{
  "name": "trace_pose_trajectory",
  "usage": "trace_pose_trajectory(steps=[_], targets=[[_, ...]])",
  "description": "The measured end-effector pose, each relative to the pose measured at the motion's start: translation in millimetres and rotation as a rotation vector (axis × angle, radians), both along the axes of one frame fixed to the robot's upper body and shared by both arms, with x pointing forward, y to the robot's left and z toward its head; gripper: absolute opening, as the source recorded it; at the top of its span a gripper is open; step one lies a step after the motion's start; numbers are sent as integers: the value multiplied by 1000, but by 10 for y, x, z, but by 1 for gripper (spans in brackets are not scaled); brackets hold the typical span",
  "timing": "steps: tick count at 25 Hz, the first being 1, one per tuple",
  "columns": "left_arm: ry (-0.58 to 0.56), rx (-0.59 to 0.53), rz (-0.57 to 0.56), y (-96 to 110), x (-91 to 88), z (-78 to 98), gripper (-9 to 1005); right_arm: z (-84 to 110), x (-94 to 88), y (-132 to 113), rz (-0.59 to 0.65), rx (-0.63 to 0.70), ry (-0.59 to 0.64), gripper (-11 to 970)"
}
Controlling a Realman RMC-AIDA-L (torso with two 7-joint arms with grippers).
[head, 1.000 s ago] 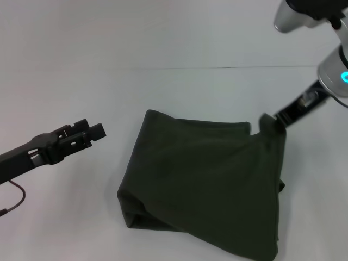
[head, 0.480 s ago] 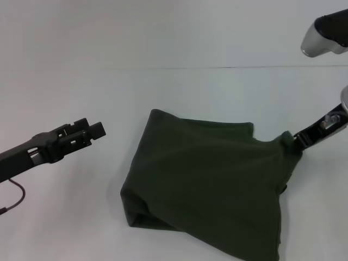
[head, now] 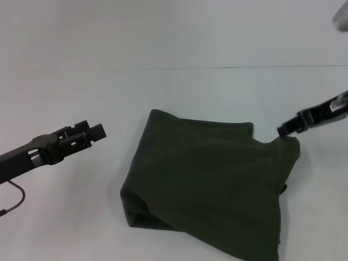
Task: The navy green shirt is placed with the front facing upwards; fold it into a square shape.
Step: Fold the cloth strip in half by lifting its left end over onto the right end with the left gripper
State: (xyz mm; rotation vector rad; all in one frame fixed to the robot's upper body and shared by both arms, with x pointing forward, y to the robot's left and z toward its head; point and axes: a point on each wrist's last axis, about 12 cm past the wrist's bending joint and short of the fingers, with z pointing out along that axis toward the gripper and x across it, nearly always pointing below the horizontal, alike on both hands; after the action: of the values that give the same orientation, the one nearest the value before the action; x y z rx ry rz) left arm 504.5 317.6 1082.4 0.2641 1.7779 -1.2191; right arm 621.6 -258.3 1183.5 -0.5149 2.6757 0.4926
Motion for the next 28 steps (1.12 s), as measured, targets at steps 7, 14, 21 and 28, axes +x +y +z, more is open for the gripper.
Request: trace_pose_trajectory(steps=[7, 14, 21, 28], targets=[[12, -1, -23, -14, -19, -3, 903, -185, -104, -8, 119, 282, 19, 608], [19, 29, -114, -73, 6, 43, 902, -355, -314, -137, 253, 455, -101, 706], [211, 133, -46, -72, 400, 70, 901, -343, -665, -557, 235, 674, -296, 707], [377, 342, -97, -406, 889, 200, 900, -568, -1103, -894, 158, 788, -472, 708]])
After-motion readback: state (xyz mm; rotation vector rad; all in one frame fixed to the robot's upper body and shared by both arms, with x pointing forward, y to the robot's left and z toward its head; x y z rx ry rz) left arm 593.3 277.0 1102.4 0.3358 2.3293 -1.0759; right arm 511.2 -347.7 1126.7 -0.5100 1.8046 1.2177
